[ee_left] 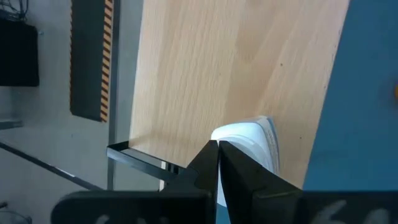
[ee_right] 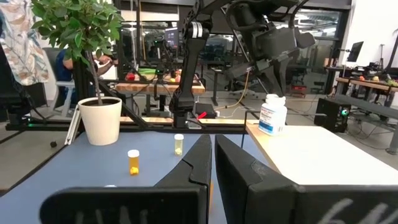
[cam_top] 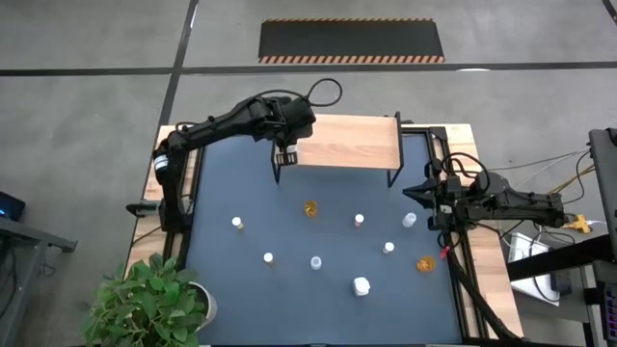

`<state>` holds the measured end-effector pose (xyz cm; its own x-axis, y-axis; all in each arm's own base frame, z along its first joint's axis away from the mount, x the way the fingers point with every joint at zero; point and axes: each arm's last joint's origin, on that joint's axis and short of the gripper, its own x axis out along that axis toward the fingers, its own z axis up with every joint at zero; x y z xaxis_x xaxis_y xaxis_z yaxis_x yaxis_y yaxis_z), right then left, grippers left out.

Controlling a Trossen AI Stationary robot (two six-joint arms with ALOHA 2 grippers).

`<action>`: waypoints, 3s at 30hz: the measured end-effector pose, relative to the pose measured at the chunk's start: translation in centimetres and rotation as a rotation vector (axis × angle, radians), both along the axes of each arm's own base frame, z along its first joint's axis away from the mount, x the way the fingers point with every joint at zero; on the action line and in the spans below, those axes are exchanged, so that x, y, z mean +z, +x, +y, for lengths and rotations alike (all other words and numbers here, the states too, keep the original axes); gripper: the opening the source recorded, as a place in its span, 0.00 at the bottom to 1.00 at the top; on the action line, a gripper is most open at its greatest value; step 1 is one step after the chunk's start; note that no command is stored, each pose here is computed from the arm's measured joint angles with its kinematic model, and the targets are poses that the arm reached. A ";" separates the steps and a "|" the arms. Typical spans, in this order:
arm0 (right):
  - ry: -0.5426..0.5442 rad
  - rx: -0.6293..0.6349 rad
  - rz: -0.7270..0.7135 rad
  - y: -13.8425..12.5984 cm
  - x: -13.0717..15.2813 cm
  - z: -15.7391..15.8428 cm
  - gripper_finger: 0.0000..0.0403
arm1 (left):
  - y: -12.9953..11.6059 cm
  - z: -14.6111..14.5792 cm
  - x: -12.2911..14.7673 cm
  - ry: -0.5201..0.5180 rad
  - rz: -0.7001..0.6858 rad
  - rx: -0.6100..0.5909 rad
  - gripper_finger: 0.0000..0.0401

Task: Pick and place medicine bottles onto shelf by color
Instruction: Put the left white pill bottle on the shelf

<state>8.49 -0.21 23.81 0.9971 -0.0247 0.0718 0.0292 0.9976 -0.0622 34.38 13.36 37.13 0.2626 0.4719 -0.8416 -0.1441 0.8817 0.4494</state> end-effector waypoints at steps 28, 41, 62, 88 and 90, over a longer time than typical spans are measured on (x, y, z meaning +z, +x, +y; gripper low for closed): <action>0.003 0.000 0.000 0.0 0.0 0.0 0.03 | -0.3 -0.3 0.6 0.114 0.002 -0.010 0.00; 0.002 0.001 0.000 0.0 0.0 0.0 0.03 | -0.1 -0.2 -1.1 0.081 0.039 -0.027 0.00; 0.002 0.000 0.008 0.0 -0.1 0.0 0.03 | -0.5 -4.8 3.4 0.108 -0.136 -0.101 0.00; 0.010 0.001 0.023 0.1 -0.2 0.0 0.03 | -0.9 -5.0 -4.5 0.047 0.126 0.022 0.00; 0.010 0.001 0.023 0.1 -0.2 0.0 0.03 | -0.7 -5.1 -4.4 0.021 0.096 0.008 0.00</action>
<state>8.59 -0.21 23.59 0.9985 -0.0248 0.0482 0.0273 0.9982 -0.0527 33.71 8.26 32.69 0.1772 0.4911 -0.8529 -0.1068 0.8711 0.4794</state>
